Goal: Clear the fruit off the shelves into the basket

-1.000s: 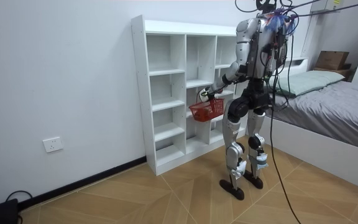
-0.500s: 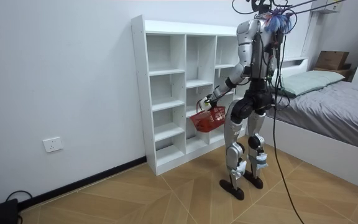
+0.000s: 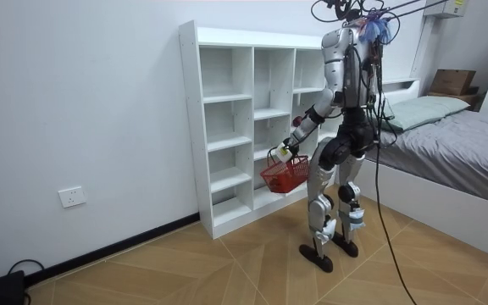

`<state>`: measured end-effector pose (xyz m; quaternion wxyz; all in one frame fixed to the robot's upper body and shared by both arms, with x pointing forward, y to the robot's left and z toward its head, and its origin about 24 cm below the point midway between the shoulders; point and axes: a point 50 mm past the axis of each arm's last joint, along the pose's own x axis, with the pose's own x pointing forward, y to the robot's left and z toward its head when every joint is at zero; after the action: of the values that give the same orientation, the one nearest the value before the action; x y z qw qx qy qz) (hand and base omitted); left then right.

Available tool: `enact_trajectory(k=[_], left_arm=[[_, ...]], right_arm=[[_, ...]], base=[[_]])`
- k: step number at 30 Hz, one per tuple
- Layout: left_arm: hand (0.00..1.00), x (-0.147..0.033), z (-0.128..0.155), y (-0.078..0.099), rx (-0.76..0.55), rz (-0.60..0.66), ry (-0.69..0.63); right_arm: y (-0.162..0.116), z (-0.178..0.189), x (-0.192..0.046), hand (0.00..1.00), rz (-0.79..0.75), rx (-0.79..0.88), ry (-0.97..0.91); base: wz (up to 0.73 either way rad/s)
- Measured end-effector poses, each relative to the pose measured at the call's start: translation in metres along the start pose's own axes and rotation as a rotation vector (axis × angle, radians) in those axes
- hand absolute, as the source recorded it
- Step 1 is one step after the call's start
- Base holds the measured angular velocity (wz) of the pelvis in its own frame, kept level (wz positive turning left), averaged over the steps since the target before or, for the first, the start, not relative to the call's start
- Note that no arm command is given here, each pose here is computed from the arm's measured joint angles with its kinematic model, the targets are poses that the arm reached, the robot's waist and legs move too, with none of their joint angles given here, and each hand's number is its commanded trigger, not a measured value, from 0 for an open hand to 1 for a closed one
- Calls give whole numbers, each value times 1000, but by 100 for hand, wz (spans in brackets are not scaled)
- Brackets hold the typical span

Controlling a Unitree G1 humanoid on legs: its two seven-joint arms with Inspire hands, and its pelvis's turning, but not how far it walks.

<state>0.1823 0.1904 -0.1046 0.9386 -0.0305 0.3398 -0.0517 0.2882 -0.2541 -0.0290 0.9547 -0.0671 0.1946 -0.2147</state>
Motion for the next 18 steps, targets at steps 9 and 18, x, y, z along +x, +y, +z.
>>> enact_trajectory(k=[9,18], left_arm=[[100,7,-1,-4,41,-3,37],[100,14,13,-6,54,-4,2]], right_arm=[[0,7,4,0,-33,-4,-9],[2,39,14,0,-46,-7,-78]], base=[[0],[-3]])
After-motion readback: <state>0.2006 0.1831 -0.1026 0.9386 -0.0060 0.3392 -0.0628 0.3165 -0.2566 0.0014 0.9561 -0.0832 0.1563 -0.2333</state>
